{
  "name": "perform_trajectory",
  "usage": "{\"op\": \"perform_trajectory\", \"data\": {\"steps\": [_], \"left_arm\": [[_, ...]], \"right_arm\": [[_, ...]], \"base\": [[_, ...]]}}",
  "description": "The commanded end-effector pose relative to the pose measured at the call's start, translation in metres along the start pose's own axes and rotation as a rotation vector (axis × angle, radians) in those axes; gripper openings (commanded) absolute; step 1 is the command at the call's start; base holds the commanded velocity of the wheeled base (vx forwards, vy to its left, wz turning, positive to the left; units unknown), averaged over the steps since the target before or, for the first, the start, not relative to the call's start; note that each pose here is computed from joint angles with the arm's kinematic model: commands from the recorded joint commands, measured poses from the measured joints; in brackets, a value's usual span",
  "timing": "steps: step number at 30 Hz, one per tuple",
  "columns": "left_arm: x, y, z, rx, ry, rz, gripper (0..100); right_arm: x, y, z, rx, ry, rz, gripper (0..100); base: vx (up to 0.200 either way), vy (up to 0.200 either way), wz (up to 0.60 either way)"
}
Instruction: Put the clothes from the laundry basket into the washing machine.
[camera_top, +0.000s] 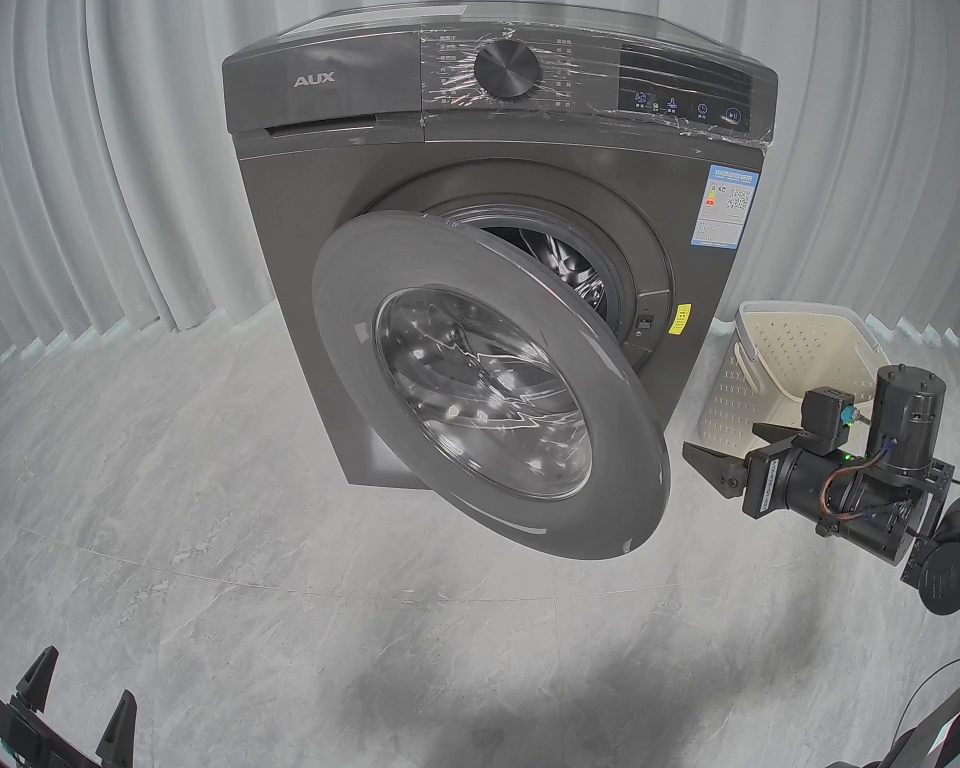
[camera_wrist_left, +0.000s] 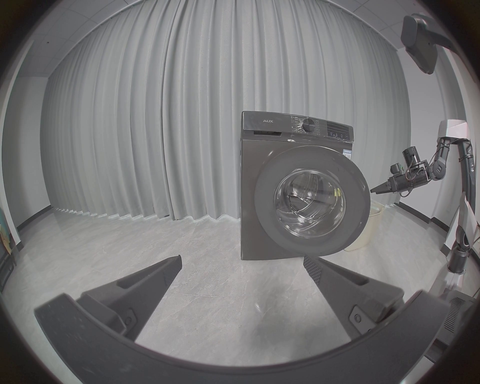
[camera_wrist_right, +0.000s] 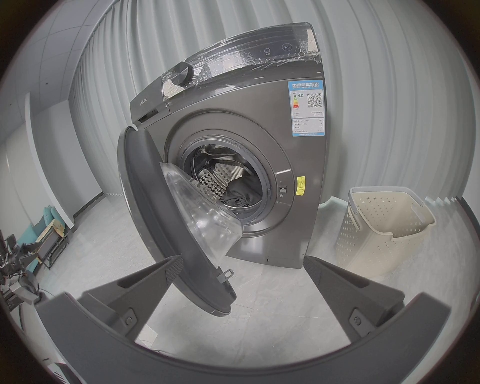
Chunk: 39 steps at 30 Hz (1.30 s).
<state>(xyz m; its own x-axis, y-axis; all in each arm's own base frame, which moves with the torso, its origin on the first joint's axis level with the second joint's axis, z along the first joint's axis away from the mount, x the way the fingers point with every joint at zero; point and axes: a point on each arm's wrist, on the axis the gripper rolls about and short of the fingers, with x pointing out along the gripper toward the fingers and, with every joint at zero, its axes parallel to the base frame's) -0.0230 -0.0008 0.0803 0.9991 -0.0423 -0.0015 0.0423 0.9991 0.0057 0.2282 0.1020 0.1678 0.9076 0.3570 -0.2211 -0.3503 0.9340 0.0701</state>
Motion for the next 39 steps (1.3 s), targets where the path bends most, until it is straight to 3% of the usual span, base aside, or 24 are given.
{"op": "perform_trajectory", "data": {"steps": [1,7,9,14,18,23,27,29,33,37,39], "left_arm": [[0.000,0.000,-0.004,0.000,0.000,-0.001,100],[0.000,0.000,-0.004,0.000,0.000,-0.001,100],[0.000,0.000,-0.004,-0.001,0.000,-0.001,100],[0.000,0.000,-0.004,0.000,0.000,-0.001,100],[0.000,0.000,-0.005,0.000,0.002,-0.001,100],[0.000,0.000,-0.004,-0.001,0.000,-0.001,100],[0.000,0.000,-0.004,-0.001,0.000,-0.001,100],[0.000,0.000,-0.004,-0.001,0.002,-0.002,100],[0.000,0.000,-0.004,0.000,0.000,-0.001,100],[0.000,0.000,-0.004,0.000,0.002,-0.002,100],[0.000,0.000,-0.004,0.000,0.000,-0.001,100]], "right_arm": [[0.000,-0.006,-0.003,0.003,0.011,-0.025,100],[-0.014,0.003,-0.016,-0.012,0.050,0.043,100],[-0.016,0.014,-0.015,-0.021,0.046,0.105,100],[-0.008,0.021,-0.007,-0.021,0.023,0.131,100],[0.015,0.022,-0.010,-0.016,0.047,0.112,100],[0.043,0.019,-0.006,-0.012,0.008,0.056,100],[0.046,0.008,0.000,-0.007,-0.018,-0.016,100],[0.046,-0.009,0.003,0.001,-0.026,-0.074,100],[0.041,-0.021,0.004,-0.001,-0.030,-0.118,100],[0.027,-0.016,-0.007,-0.010,0.005,-0.099,100],[0.019,-0.003,-0.016,-0.024,0.036,-0.043,100]], "base": [[0.000,0.000,0.00],[0.000,0.000,0.00],[0.000,0.000,0.00],[0.000,0.000,0.00],[0.000,0.000,0.00],[0.000,0.000,0.00],[0.000,0.000,0.00],[0.000,0.000,0.00],[0.000,0.000,0.00],[0.000,0.000,0.00],[0.000,0.000,0.00]]}}
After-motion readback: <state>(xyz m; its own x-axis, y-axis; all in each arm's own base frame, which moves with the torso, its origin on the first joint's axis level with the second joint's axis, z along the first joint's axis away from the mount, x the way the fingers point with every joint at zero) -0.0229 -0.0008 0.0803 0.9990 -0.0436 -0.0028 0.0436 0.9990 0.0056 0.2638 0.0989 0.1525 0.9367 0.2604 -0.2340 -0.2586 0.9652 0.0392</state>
